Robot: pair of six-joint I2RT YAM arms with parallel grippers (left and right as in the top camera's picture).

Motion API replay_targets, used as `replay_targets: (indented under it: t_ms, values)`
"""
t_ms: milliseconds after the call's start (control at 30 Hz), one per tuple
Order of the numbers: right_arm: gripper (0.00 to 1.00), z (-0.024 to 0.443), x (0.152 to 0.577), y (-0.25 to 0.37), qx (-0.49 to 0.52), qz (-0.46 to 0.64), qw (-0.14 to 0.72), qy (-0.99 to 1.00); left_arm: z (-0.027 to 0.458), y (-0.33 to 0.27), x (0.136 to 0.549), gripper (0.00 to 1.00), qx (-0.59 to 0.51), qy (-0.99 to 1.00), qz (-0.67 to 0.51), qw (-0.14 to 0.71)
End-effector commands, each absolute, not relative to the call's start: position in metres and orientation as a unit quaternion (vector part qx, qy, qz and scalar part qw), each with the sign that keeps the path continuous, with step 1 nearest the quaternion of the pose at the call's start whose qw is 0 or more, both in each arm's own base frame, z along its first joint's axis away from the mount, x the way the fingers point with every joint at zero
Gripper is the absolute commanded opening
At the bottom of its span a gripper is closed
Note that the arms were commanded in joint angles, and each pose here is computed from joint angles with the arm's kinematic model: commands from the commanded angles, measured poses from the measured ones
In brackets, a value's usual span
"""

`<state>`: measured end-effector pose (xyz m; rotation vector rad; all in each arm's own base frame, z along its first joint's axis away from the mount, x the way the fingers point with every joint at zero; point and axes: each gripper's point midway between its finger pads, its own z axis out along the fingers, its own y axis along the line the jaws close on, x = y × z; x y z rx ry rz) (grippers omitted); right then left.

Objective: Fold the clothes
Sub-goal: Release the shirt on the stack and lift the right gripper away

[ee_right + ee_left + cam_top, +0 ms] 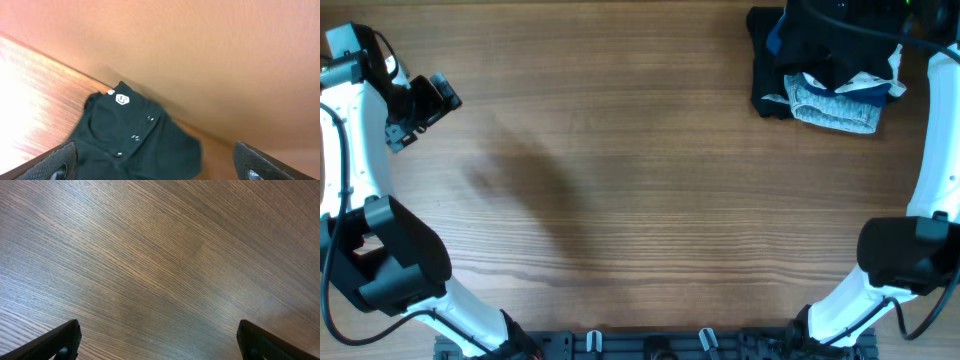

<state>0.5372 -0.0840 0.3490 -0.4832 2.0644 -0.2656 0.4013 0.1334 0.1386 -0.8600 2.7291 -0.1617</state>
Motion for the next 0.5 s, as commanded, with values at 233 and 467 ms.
replay_targets:
  t_ms: [233,467]
  values:
    - [1.0,0.196,0.589,-0.133,0.002,-0.009,0.395,0.919,0.138,0.131,0.406,1.0,-0.299,0.941,-0.063,0.143]
    - [1.0,0.04,0.581,-0.137,0.06,0.038,0.26,0.963,0.138,0.131,0.407,1.0,-0.299,0.941,-0.063,0.146]
